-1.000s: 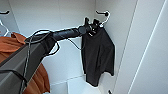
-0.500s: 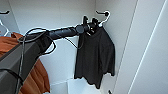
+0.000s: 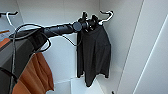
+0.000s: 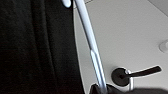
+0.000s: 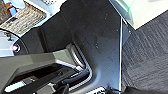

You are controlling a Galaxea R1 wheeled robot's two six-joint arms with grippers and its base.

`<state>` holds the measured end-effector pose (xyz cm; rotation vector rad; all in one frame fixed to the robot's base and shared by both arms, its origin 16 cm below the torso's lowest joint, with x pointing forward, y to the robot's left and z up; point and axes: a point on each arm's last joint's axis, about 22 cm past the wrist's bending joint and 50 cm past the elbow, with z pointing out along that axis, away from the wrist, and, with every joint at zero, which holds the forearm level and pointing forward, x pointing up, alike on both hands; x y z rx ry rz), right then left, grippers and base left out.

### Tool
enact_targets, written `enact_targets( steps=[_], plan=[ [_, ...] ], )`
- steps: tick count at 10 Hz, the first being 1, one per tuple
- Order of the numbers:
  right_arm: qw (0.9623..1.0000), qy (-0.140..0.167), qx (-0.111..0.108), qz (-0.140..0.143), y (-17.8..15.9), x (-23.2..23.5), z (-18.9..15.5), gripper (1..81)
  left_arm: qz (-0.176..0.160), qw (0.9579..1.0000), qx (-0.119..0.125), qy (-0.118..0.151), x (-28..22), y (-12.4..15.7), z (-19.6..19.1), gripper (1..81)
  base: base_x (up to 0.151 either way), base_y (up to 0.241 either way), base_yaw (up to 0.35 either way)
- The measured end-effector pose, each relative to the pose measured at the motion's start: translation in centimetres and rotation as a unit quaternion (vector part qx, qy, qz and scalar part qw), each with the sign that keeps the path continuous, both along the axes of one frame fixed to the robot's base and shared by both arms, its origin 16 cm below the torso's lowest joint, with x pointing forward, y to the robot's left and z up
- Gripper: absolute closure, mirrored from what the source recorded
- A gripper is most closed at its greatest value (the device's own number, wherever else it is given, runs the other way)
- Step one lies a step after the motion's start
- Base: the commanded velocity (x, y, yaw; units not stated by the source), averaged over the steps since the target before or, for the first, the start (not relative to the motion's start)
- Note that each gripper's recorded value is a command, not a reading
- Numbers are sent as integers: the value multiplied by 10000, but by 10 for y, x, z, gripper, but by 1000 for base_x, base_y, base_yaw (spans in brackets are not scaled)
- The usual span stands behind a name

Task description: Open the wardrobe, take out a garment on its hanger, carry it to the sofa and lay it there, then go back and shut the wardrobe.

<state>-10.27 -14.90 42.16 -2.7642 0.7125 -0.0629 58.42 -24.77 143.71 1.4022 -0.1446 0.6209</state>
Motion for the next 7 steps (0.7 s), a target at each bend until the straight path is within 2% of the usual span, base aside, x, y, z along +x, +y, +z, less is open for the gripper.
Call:
enact_targets(
  steps=[2,3,4,6,7],
  plan=[
    [9994,-13,16,352,-3,13,-1,10,306,9994,155,-102,12,51,-6,811,0,0,0],
    [9986,-28,18,527,-4,19,-1,10,486,9985,77,-225,15,72,3,811,0,0,0],
    [9974,-18,35,725,-4,24,-1,10,549,9975,246,-365,9,84,4,811,0,0,0],
    [9946,-26,49,1039,-5,34,-2,10,878,9944,564,-170,29,125,-29,811,0,0,0],
    [9937,-48,49,1123,-5,41,-2,10,1011,9925,681,-129,38,137,-39,811,0,0,0]
  ],
)
